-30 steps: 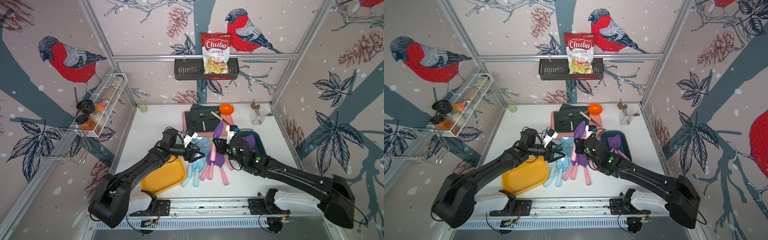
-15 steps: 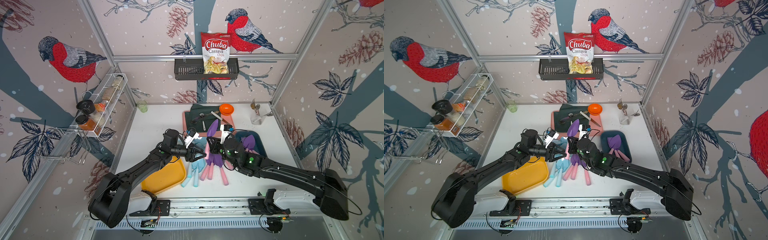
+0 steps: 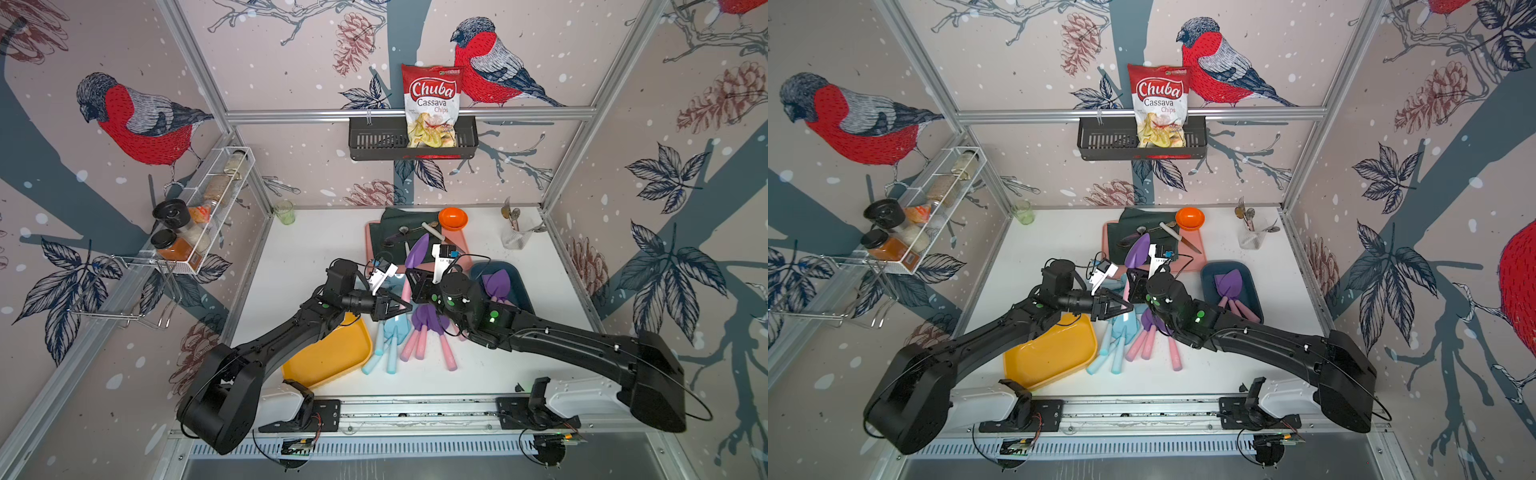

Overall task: Sort the small shovels by color and place them into the storage box
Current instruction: Pick up the shovel from the center of the board.

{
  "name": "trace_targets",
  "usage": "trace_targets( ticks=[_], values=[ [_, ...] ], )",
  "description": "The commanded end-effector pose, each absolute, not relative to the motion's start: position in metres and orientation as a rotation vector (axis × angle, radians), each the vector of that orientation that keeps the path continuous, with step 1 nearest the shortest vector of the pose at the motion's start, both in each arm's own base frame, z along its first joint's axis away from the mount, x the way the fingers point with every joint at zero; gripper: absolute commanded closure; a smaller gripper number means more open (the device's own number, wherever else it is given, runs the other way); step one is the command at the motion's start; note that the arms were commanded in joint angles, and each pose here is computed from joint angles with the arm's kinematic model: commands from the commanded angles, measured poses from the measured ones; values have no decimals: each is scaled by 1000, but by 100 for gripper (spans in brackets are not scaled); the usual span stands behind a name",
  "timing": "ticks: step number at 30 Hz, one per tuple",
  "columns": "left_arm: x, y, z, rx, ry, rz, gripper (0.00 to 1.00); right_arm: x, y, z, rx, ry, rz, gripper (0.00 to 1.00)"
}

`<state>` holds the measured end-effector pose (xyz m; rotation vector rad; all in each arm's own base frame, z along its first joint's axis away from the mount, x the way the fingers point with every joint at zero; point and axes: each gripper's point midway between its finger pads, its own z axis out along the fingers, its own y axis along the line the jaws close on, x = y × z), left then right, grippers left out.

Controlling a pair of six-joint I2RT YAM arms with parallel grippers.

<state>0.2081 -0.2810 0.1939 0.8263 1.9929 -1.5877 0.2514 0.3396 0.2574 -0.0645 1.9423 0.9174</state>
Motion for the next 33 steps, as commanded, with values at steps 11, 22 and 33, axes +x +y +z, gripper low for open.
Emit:
trace_targets(
  ticks=[11, 22, 33],
  values=[
    [201, -287, 222, 919, 1788, -1696, 100, 209, 296, 299, -125, 1571, 1271, 43],
    [198, -287, 228, 917, 1763, -1726, 100, 216, 326, 287, -221, 1643, 1243, 48],
    [195, -286, 229, 925, 1756, -1734, 100, 224, 335, 281, -235, 1679, 1234, 55]
  ],
)
